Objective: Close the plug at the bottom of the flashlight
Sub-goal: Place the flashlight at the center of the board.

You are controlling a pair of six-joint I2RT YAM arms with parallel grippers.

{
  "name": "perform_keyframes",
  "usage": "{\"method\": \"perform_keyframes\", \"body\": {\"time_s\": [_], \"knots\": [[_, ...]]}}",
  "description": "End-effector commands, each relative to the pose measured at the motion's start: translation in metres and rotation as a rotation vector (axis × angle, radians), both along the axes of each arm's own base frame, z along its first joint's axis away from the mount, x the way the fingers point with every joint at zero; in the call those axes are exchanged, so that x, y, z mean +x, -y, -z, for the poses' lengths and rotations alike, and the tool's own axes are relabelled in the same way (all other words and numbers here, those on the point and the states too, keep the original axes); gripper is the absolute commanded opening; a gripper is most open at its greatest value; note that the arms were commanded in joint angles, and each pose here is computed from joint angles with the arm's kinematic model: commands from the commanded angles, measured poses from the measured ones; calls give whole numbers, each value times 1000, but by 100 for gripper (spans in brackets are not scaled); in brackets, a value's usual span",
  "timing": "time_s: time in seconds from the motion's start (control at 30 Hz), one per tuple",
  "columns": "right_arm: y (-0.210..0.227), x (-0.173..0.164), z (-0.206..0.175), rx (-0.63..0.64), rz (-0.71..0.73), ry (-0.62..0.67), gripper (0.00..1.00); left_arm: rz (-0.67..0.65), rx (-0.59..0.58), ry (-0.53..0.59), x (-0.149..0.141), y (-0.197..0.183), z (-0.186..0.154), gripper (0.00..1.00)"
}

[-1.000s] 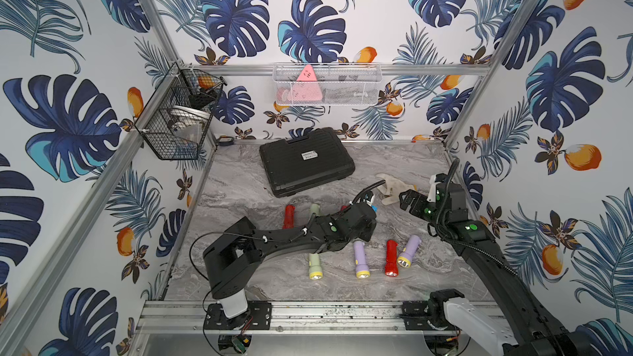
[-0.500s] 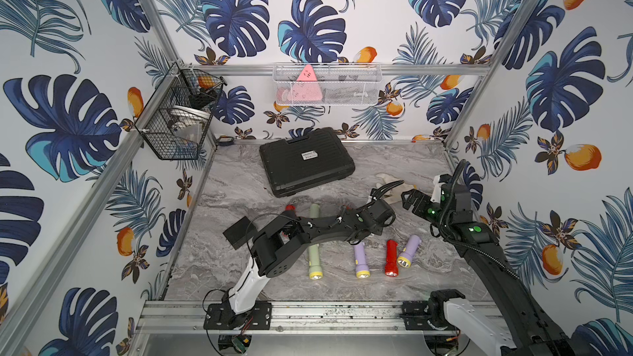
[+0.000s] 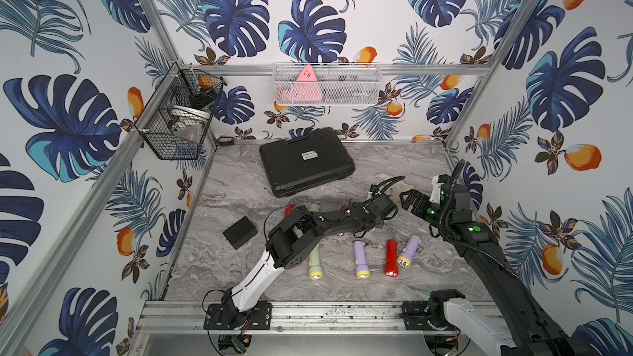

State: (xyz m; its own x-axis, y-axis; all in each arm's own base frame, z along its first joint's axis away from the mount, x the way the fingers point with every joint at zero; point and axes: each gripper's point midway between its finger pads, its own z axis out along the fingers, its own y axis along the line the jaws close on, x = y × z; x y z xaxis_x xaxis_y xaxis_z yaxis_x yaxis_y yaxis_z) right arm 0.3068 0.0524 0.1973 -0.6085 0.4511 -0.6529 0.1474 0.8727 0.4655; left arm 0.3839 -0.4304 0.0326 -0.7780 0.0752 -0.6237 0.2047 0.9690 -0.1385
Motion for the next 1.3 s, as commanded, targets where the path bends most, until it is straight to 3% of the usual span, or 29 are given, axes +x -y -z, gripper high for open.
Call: {"method": "perform_keyframes", "body": {"time_s": [0.0, 0.07, 0.13, 0.2, 0.3, 0.57, 0.77, 0.9, 1.03, 1.27], "knots": [[-1, 0, -2, 5, -5, 2, 100, -32, 25, -23, -1, -7, 11, 10], [-1, 0, -2, 6, -4, 3, 100, -29, 29, -29, 0, -6, 12, 25], [-2, 0, -2, 6, -7, 4, 100, -24, 23, -30, 0, -3, 11, 33], [-2, 0, -2, 7, -12, 5, 100, -22, 12, -23, 1, -2, 8, 56], [-4, 1, -7, 15, -17, 22, 100, -22, -3, -5, 4, 0, -2, 65], [3, 0, -22, 6, 16, 50, 100, 9, -48, 76, 10, 6, -54, 68], [3, -7, -36, 6, 5, 75, 100, 27, -85, 158, 10, -11, -107, 68], [-8, -8, -38, 40, -48, 62, 100, 21, -104, 190, 6, -42, -130, 68], [-19, -7, -34, 85, -90, 39, 100, 23, -46, 200, -8, -89, -141, 68], [-38, 1, -15, 180, -131, -15, 100, -9, 26, 187, -50, -177, -151, 68]]}}
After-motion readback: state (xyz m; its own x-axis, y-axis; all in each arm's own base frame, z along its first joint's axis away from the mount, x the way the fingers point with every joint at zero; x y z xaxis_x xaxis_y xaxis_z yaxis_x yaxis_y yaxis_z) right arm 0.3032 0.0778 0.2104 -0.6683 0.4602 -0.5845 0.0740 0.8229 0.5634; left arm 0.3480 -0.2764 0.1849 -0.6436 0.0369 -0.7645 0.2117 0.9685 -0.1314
